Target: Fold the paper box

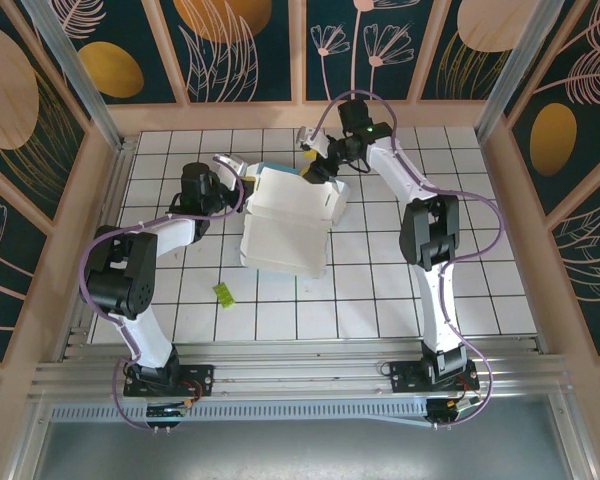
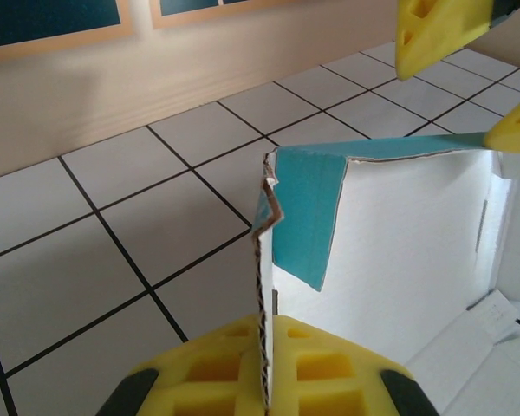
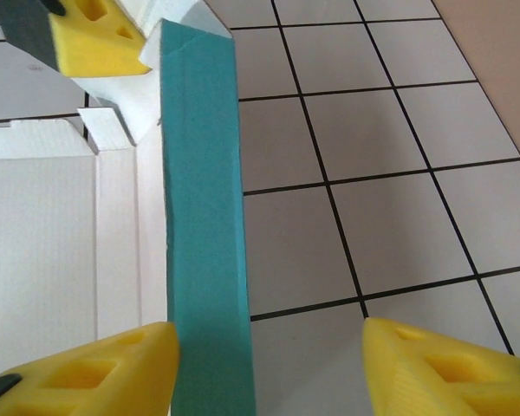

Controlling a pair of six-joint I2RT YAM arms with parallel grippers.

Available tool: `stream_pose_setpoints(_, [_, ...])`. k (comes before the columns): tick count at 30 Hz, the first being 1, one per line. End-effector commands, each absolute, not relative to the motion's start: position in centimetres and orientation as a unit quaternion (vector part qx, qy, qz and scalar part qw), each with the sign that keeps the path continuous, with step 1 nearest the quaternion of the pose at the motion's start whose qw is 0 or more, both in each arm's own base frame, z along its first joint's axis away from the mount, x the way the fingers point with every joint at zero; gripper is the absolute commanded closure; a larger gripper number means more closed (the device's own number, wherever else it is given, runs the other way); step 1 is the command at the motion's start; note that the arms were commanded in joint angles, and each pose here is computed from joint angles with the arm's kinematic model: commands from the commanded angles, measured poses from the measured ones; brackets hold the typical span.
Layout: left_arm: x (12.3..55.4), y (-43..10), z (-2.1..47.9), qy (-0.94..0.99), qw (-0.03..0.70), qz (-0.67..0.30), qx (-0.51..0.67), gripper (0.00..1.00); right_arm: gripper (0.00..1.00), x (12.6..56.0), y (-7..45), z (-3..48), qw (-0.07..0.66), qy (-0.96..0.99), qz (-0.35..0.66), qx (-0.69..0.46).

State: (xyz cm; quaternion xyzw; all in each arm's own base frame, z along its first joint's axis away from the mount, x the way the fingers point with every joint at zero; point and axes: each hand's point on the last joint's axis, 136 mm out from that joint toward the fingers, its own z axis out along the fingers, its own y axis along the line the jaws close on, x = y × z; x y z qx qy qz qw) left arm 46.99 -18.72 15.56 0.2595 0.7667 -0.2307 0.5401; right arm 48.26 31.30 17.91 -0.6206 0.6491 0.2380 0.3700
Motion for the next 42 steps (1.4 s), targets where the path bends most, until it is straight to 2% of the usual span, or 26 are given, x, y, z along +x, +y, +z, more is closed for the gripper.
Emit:
stream_pose_setpoints(1, [47.8, -19.2, 18.6, 0.739, 0.573, -0.227, 0.273, 1.00, 0.38, 45.5, 32.2, 20.5, 0.375, 0.628, 0.233, -0.641])
stream_pose_setpoints(4, [47.9, -19.3, 18.6, 0.740, 0.572, -0.227, 0.273, 1.00, 0.35, 44.7, 32.7, 20.7, 0.378, 0.618, 0.238, -0.647])
stream_pose_setpoints(12, [48.0, -19.3, 17.9, 0.745, 0.565, -0.231, 0.268, 1.00, 0.34, 44.2, 33.8, 20.3, 0.377, 0.618, 0.251, -0.642])
stream_pose_setpoints(23, [48.3, -19.1, 17.4, 0.753, 0.560, -0.228, 0.261, 1.00, 0.31, 45.7, 33.7, 27.0, 0.439, 0.663, 0.272, -0.541])
stream_pose_setpoints(27, [48.3, -19.3, 17.5, 0.750, 0.561, -0.231, 0.263, 1.00, 0.31, 45.6, 33.4, 25.7, 0.437, 0.674, 0.261, -0.536])
stream_pose_setpoints(35, [48.2, -19.3, 17.3, 0.752, 0.557, -0.235, 0.262, 1.00, 0.30, 47.5, 32.6, 21.2, 0.430, 0.700, 0.145, -0.551])
stream_pose_setpoints(38, [48.2, -19.5, 17.5, 0.750, 0.558, -0.241, 0.261, 1.00, 0.34, 48.2, 32.8, 19.9, 0.426, 0.703, 0.124, -0.556])
stream_pose_setpoints(42, [48.2, -19.5, 17.4, 0.752, 0.555, -0.242, 0.259, 1.00, 0.47, 48.5, 33.0, 19.0, 0.420, 0.706, 0.105, -0.561])
